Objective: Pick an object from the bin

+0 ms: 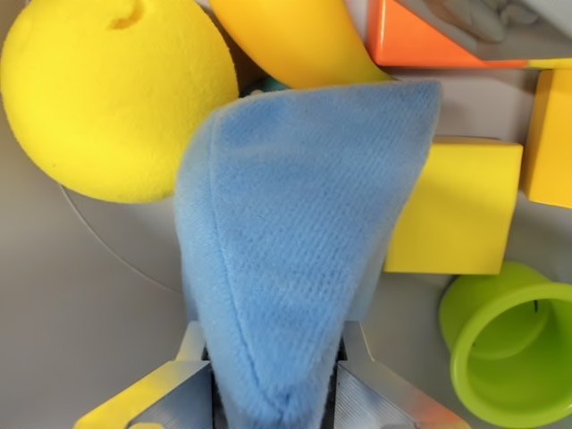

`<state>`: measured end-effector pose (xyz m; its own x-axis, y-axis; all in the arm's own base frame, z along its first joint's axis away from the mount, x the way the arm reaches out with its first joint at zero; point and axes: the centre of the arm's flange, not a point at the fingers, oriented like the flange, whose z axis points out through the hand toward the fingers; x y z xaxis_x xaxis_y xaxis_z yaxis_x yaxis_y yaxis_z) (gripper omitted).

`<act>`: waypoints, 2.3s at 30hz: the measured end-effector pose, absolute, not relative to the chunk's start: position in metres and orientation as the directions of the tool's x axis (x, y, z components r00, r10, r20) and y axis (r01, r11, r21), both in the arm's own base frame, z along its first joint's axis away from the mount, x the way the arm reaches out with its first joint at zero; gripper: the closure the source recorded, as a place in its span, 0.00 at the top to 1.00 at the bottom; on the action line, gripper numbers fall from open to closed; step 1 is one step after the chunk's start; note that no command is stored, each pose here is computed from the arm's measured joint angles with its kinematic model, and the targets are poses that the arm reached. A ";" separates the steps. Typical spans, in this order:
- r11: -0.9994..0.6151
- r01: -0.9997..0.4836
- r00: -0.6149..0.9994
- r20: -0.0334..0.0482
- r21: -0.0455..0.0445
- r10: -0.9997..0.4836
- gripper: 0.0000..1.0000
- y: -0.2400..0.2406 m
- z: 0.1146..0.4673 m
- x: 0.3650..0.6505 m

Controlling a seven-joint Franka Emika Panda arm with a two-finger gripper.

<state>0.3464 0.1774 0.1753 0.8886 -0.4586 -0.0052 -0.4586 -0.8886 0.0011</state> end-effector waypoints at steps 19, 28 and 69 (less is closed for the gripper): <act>-0.887 -0.461 0.887 -0.001 -0.001 -0.461 0.00 0.177 0.224 0.348; -0.888 -0.460 0.888 -0.001 0.000 -0.460 0.00 0.177 0.255 0.346; -0.889 -0.458 0.889 0.004 0.001 -0.458 0.00 0.178 0.420 0.347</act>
<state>0.3472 0.1779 0.4203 0.8889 -0.4582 0.0035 -0.4582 -0.8889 0.0011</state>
